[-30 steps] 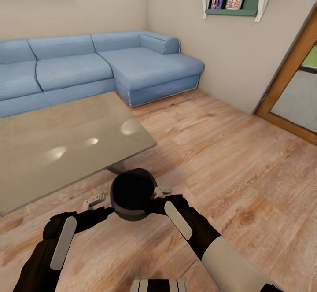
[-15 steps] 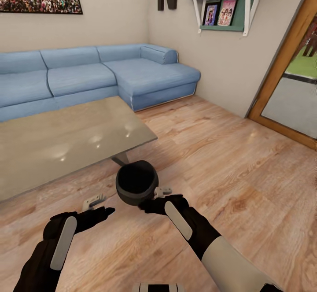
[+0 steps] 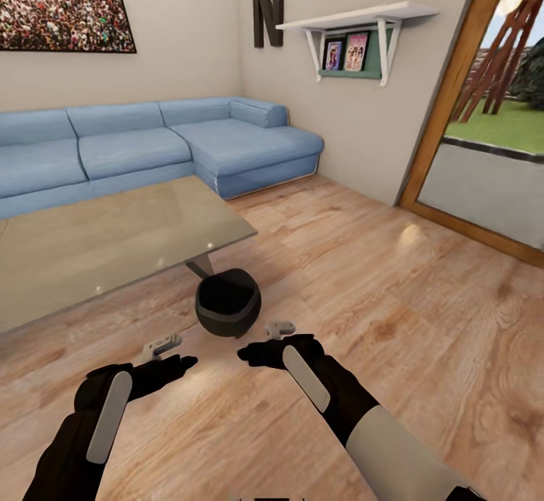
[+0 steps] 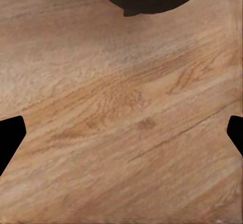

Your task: Place each of the two pumpkins and all three candles from the living room inside a cabinet in the living room (use any cabinet), then make sure every cabinet is closed, and position the cauldron so it is next to a table in the living room.

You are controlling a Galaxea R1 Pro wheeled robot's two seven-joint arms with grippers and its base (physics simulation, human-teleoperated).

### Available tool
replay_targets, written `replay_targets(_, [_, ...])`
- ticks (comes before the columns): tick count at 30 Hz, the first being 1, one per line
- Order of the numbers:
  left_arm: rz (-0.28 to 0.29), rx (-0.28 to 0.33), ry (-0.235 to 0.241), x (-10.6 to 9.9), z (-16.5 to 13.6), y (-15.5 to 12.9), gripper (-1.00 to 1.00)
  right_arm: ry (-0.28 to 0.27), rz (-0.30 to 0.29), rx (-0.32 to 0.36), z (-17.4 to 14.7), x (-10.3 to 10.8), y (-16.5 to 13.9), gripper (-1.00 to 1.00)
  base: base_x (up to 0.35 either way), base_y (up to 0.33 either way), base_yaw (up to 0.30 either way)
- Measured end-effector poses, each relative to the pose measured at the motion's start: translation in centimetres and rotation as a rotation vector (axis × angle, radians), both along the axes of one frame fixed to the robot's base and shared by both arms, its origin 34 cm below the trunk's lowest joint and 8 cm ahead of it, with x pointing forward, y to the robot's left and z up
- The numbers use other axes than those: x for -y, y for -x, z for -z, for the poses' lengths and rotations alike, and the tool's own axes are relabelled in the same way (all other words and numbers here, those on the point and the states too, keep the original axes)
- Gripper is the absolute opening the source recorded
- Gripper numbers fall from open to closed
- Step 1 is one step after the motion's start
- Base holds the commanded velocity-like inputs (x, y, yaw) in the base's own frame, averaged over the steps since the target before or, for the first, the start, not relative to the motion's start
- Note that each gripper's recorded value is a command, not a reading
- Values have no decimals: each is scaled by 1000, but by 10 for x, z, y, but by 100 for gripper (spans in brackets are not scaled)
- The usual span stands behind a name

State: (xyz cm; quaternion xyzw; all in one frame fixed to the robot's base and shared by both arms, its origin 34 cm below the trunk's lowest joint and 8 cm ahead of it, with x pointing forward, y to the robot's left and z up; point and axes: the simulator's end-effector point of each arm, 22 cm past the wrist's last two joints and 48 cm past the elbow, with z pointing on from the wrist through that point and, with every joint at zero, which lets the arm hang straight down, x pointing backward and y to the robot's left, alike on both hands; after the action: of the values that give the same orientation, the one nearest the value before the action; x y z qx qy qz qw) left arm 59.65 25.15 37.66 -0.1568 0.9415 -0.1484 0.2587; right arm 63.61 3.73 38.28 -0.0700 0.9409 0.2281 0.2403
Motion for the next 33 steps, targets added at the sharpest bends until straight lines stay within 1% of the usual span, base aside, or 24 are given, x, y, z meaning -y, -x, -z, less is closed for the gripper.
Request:
replay_targets(17, [2, 86, 1, 1, -46, -8, 100, -4, 2, 91, -52, 0, -9, 100, -338, 4, -251])
replay_targets(33, [3, 166, 0, 1, -90, -12, 100, -19, -8, 170, -100, -4, -10, 100, -338, 82, -252])
